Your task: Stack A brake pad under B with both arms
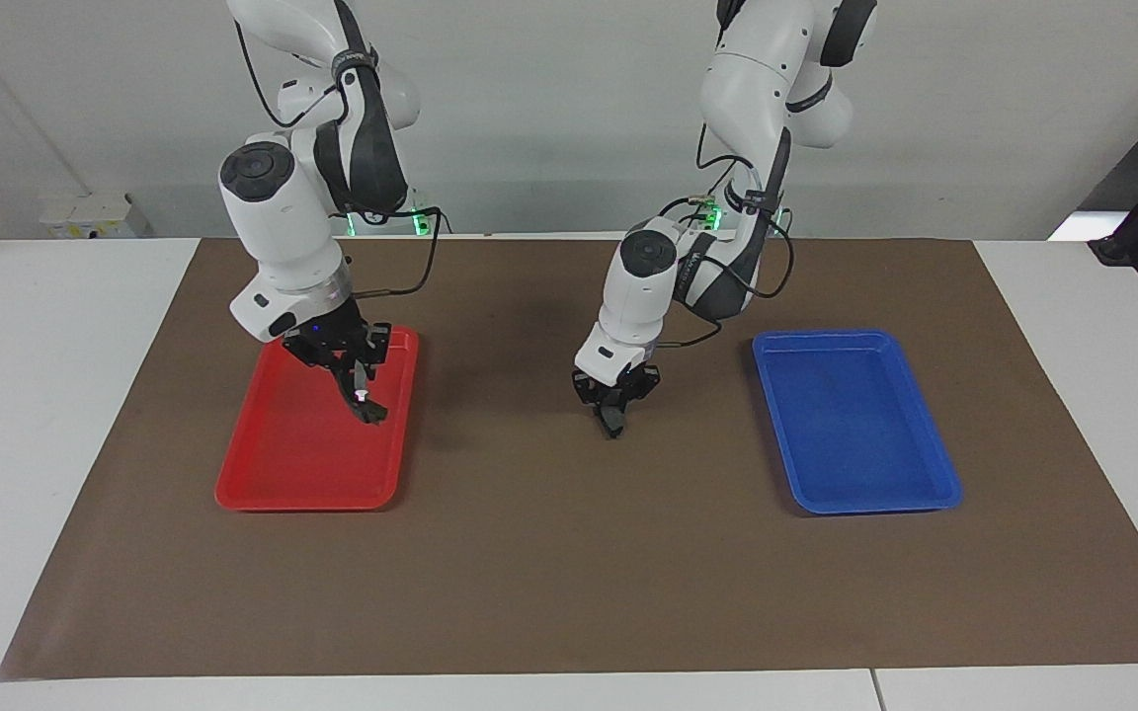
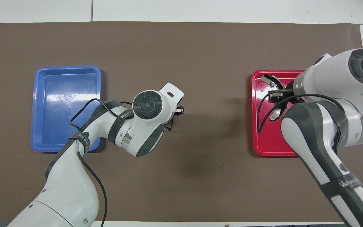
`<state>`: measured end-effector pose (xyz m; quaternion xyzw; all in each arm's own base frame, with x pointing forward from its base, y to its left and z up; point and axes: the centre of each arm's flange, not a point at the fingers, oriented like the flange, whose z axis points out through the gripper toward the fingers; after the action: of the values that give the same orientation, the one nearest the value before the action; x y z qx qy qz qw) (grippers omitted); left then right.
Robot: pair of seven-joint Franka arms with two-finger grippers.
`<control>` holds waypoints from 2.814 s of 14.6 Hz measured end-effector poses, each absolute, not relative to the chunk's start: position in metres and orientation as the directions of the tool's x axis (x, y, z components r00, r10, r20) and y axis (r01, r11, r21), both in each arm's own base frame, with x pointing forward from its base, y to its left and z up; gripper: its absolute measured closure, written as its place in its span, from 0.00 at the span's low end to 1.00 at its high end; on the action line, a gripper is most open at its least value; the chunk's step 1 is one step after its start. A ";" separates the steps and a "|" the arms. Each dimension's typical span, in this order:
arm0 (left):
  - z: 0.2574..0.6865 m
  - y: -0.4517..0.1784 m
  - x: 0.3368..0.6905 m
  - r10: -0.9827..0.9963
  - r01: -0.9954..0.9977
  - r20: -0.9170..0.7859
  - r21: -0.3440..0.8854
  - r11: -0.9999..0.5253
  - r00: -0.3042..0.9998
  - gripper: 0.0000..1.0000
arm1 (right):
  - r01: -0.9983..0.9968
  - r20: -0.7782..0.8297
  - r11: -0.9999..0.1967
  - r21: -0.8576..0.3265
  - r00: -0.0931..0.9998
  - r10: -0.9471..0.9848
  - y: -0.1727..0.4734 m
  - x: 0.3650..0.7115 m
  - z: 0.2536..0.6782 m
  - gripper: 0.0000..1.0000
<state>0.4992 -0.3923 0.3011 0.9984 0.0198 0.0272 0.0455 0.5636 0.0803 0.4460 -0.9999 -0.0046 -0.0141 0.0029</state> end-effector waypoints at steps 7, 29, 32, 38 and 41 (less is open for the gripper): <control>0.311 -0.368 0.520 0.081 0.077 0.049 0.080 -0.994 0.995 0.03 | 0.065 0.020 -0.998 -0.005 0.998 0.064 0.112 0.560 0.438 0.57; 0.587 -0.058 0.542 -0.129 -0.127 -0.109 0.023 -0.992 0.986 0.02 | 0.061 0.039 -0.995 -0.077 0.998 0.058 0.421 0.546 0.316 0.57; 0.593 -0.057 0.535 -0.128 -0.126 -0.116 0.023 -0.992 0.985 0.02 | 0.055 0.034 -0.996 -0.074 0.998 0.053 0.422 0.547 0.308 0.57; 0.593 -0.054 0.535 -0.125 -0.126 -0.117 0.002 -0.992 0.985 0.02 | 0.054 0.029 -0.996 -0.071 0.998 0.052 0.422 0.547 0.303 0.57; 0.594 -0.053 0.535 -0.124 -0.125 -0.116 0.002 -0.992 0.985 0.02 | 0.060 0.027 -0.996 -0.069 0.998 0.058 0.425 0.544 0.301 0.57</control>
<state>0.5351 -0.0532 0.5936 0.9964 -0.0625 -0.0579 -0.0027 0.5437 0.4251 0.3012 -0.9989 -0.0295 -0.0126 0.0350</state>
